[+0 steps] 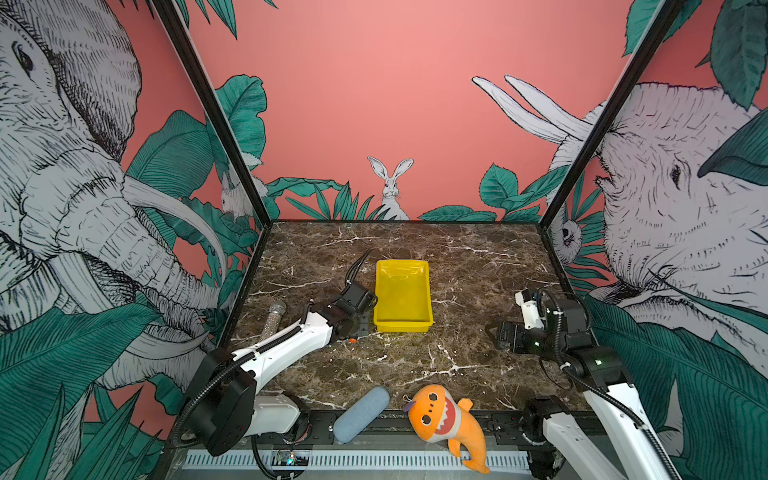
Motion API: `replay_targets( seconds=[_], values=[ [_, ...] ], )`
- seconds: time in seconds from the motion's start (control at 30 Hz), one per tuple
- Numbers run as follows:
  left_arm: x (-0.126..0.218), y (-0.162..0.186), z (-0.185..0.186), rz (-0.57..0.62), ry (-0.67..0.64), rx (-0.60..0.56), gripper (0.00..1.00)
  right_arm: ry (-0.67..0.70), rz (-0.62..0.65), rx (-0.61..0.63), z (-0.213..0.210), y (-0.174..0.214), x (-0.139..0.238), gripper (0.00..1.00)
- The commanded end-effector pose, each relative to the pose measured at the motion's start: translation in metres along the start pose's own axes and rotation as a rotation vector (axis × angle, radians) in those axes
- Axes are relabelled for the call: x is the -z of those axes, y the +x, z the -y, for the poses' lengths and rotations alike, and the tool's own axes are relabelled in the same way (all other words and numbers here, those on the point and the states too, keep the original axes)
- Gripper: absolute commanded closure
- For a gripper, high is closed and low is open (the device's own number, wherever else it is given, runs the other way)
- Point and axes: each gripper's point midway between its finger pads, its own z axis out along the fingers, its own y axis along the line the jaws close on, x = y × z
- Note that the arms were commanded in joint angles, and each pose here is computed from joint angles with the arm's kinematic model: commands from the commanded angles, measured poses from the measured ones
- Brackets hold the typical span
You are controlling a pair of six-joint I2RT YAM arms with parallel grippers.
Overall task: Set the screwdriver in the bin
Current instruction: 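Lift the screwdriver with the left gripper off the table, then carry the screwdriver over the yellow bin and lower it inside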
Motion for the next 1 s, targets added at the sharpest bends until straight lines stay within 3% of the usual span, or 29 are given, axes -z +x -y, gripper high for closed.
replay_targets(
  seconds=[0.0, 0.17, 0.4, 0.63, 0.97],
  values=[
    [0.026, -0.022, -0.002, 0.070, -0.004, -0.007, 1.00, 0.002, 0.004, 0.016, 0.001, 0.001, -0.001, 0.00],
    [0.050, -0.050, 0.011, 0.117, 0.034, -0.045, 1.00, 0.003, 0.004, 0.019, 0.001, 0.001, -0.002, 0.01],
    [0.058, -0.089, 0.069, 0.143, 0.175, -0.154, 1.00, 0.002, 0.006, 0.017, 0.001, 0.001, -0.003, 0.01],
    [0.041, -0.102, 0.133, 0.113, 0.326, -0.249, 1.00, 0.011, 0.009, 0.010, 0.003, 0.001, -0.001, 0.01],
    [-0.010, -0.084, 0.146, 0.027, 0.318, -0.334, 1.00, 0.021, 0.018, 0.012, 0.005, 0.000, -0.003, 0.00]
  ],
)
